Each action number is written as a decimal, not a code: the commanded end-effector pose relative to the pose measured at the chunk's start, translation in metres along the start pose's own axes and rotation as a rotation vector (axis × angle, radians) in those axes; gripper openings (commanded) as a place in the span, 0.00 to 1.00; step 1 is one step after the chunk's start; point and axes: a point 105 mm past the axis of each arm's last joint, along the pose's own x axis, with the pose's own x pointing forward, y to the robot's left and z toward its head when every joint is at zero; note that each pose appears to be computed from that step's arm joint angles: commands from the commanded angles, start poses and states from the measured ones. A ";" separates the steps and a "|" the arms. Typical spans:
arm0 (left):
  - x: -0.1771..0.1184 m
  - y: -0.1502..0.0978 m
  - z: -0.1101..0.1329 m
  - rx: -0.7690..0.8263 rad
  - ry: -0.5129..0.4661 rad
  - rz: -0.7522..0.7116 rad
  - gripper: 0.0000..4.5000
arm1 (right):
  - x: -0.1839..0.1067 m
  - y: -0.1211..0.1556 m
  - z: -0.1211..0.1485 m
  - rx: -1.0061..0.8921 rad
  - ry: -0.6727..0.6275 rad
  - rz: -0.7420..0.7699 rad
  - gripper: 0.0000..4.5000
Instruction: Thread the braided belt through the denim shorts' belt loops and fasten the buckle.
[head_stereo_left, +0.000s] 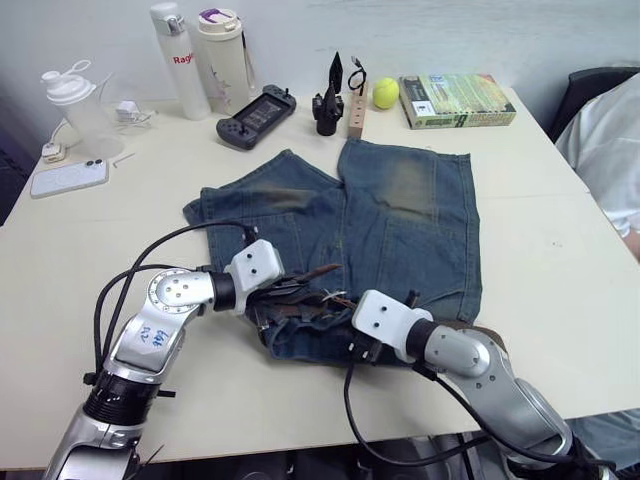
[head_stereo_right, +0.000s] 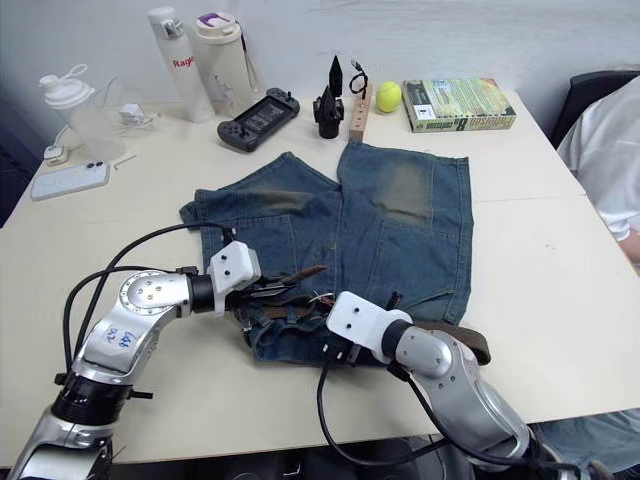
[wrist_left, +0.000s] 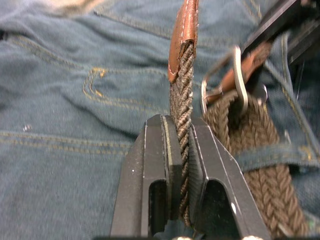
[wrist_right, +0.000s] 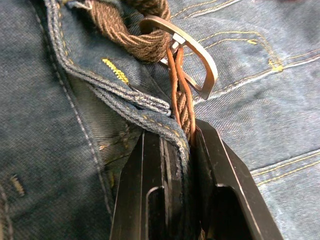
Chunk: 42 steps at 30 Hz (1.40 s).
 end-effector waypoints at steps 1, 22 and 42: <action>-0.005 -0.005 -0.001 0.035 0.041 -0.022 0.04 | -0.003 -0.013 0.013 -0.077 -0.039 -0.068 0.02; -0.009 -0.015 -0.009 0.069 0.125 -0.133 0.04 | 0.003 -0.019 0.023 -0.552 -0.150 0.082 0.02; 0.023 -0.018 0.004 0.109 0.046 -0.161 0.04 | 0.012 -0.013 0.040 -0.609 -0.251 0.142 0.02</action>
